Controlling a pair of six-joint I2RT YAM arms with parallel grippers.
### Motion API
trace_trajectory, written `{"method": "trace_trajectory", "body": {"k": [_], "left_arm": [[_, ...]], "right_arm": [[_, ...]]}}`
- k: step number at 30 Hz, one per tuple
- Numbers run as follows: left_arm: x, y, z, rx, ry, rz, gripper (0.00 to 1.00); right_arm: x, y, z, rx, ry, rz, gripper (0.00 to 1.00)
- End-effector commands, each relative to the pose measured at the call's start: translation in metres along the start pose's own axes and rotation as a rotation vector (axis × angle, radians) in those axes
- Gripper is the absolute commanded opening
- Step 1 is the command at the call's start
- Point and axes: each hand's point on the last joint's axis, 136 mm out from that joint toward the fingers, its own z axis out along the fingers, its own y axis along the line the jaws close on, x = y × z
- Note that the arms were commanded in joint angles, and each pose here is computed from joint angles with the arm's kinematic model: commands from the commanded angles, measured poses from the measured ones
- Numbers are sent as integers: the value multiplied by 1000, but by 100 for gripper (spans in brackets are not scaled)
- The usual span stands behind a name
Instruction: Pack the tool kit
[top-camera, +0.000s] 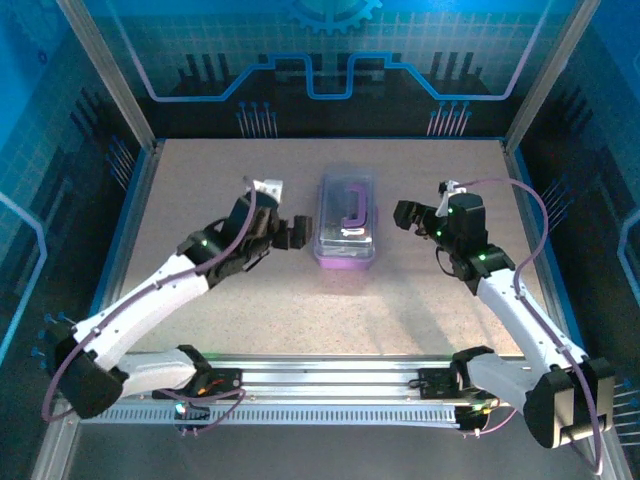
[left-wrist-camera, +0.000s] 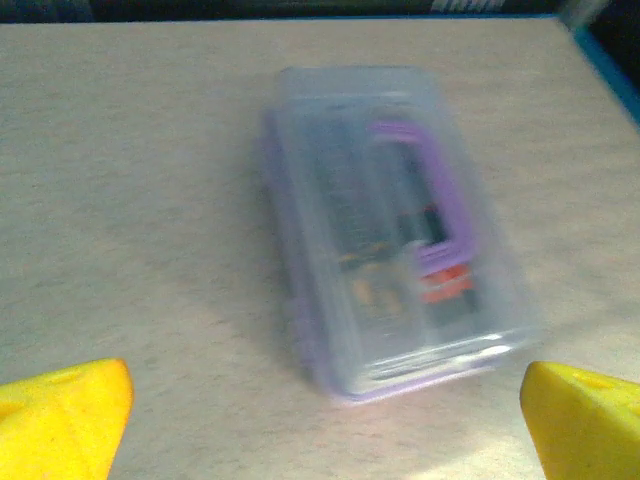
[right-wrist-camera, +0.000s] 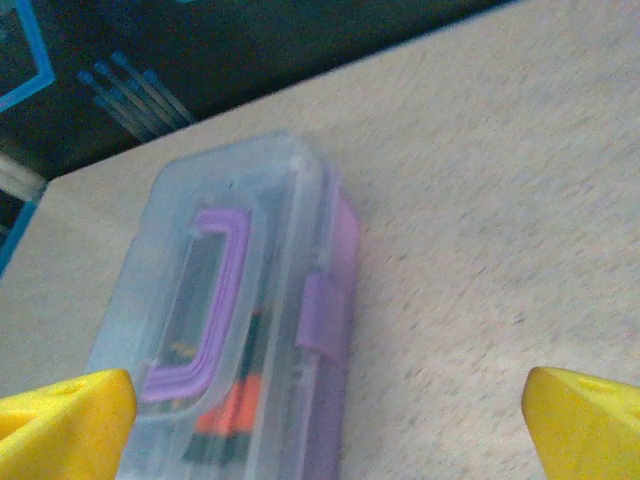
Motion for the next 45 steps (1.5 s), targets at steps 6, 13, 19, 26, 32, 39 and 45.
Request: {"method": "trace_trajectory", "body": {"k": [6,13,19,26,32,39,45], "left_arm": [[33,71,33,-154,-305,175,99],[28,135,47,-374,-356,190,99],[45,172,78,-380,-361,117,99],[47,205,89,-356,-392,28,99],[56,221,94,-331,-399,-47,99],[55,228,99,-365,-357,-68,99],[55,228,99,-366,-356,-68,99]], "right_arm": [[-14,-23,26,87,-272,-399,100],[14,-41,42,136,-416,-708,100],[19,-46,46,117,-334,-703,100],[32,-48,48,50,-246,-628,100],[45,-68,66,53,-215,-552,100],[58,-91,75,131,-259,-511,100],[49,-114,84,220,-201,-426,100]]}}
